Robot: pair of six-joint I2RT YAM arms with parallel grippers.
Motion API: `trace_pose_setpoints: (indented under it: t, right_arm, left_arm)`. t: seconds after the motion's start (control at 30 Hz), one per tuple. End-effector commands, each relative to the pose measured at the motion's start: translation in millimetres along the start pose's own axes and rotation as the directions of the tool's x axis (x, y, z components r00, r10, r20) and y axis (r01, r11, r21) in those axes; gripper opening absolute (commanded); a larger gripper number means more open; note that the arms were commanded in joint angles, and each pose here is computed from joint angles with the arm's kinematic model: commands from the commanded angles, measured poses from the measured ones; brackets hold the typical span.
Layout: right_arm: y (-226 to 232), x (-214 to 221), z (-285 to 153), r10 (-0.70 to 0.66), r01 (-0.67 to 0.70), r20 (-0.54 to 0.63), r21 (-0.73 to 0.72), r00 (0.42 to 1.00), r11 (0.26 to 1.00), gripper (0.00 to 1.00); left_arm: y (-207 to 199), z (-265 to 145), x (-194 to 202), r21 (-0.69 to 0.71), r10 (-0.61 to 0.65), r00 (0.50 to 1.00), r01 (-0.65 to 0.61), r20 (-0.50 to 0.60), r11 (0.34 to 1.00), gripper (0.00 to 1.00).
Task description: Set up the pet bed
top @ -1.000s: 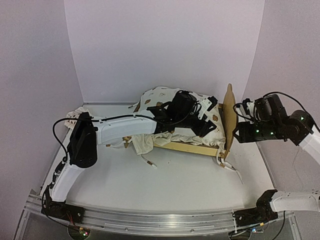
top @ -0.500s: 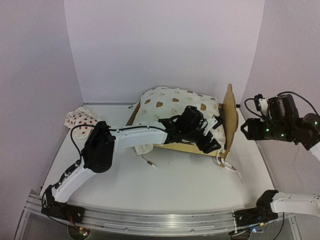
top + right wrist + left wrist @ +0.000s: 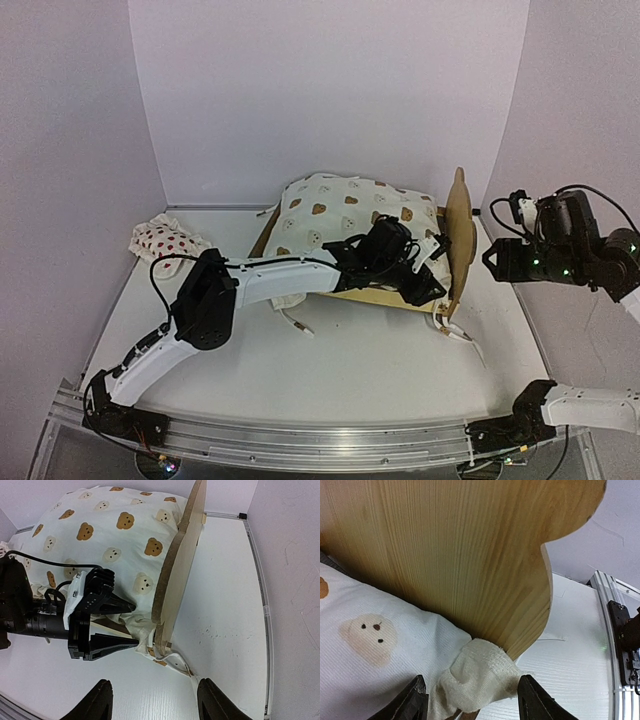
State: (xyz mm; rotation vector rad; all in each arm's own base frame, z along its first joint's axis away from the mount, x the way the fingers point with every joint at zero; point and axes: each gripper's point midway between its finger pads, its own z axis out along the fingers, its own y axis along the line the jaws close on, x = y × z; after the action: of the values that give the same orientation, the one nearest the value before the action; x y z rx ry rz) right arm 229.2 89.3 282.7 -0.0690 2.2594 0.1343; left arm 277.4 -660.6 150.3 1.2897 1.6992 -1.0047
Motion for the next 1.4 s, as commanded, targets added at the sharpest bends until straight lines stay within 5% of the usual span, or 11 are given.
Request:
trace_pose_setpoints:
  t: [0.0,0.13,0.33,0.53,0.93,1.37]
  right_arm:
    - [-2,2,0,0.007,-0.007,0.002,0.005,1.0,1.0,0.59]
    - [-3,3,0,0.006,-0.006,0.001,0.004,1.0,1.0,0.59]
    - [-3,3,-2,0.006,-0.006,0.007,0.002,1.0,1.0,0.59]
    - [-1,1,-1,-0.004,0.004,0.002,-0.004,1.0,1.0,0.59]
    - [33,13,14,-0.084,0.07,-0.083,-0.153,0.993,0.986,0.58]
    - [80,16,48,-0.157,0.113,-0.113,-0.324,0.981,0.939,0.5]
  left_arm:
    - [-5,2,-18,0.013,0.012,0.998,-0.013,0.058,1.0,0.59]
    - [-3,6,-14,0.005,0.012,0.998,-0.012,0.057,1.0,0.49]
    - [-8,0,-30,-0.004,0.027,0.995,-0.027,0.097,1.0,0.16]
    - [-13,-16,-59,-0.03,0.022,0.988,-0.017,0.151,0.999,0.0]
    - [-2,-92,-137,-0.214,0.045,0.953,0.021,0.298,0.977,0.0]
    - [20,-157,-176,-0.377,0.08,0.928,0.068,0.363,0.924,0.0]
